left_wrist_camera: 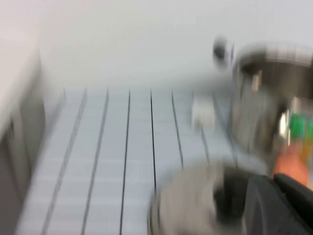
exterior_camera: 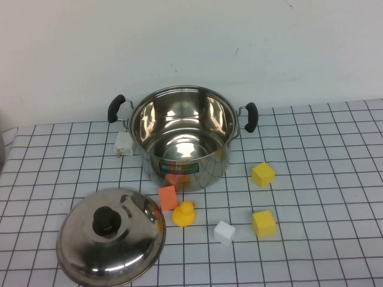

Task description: Cover the pot

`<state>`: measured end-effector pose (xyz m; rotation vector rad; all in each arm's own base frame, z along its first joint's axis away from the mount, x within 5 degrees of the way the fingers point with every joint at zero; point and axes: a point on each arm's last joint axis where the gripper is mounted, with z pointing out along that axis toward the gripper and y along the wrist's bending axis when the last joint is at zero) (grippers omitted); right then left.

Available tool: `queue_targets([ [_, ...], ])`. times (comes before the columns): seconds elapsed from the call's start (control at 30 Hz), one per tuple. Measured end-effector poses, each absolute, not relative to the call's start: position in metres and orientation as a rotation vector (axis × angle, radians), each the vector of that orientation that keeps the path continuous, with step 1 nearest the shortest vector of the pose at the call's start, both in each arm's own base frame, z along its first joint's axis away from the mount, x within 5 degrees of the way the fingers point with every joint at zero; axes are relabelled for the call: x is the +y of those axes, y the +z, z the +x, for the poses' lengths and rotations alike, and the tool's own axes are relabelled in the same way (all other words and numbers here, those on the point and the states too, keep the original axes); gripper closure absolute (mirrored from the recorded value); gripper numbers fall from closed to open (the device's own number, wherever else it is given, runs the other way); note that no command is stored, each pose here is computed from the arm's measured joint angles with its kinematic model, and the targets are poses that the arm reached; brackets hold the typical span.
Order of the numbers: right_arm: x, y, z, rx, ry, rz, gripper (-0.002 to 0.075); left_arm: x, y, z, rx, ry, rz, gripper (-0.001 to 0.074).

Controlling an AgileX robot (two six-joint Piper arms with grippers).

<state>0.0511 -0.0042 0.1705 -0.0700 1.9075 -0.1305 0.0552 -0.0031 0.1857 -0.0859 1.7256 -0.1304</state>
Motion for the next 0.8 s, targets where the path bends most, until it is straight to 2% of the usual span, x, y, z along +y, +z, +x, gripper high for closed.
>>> queue_targets([
  [0.37, -0.004, 0.170, 0.051, 1.908, -0.131, -0.070, 0.0716, 0.003, 0.236, 0.049, 1.162, -0.107, -0.102, 0.0737],
  [0.8, -0.004, 0.170, 0.051, 1.908, -0.131, -0.070, 0.0716, 0.005, 0.249, 0.041, 0.987, -0.144, -0.134, 0.0737],
])
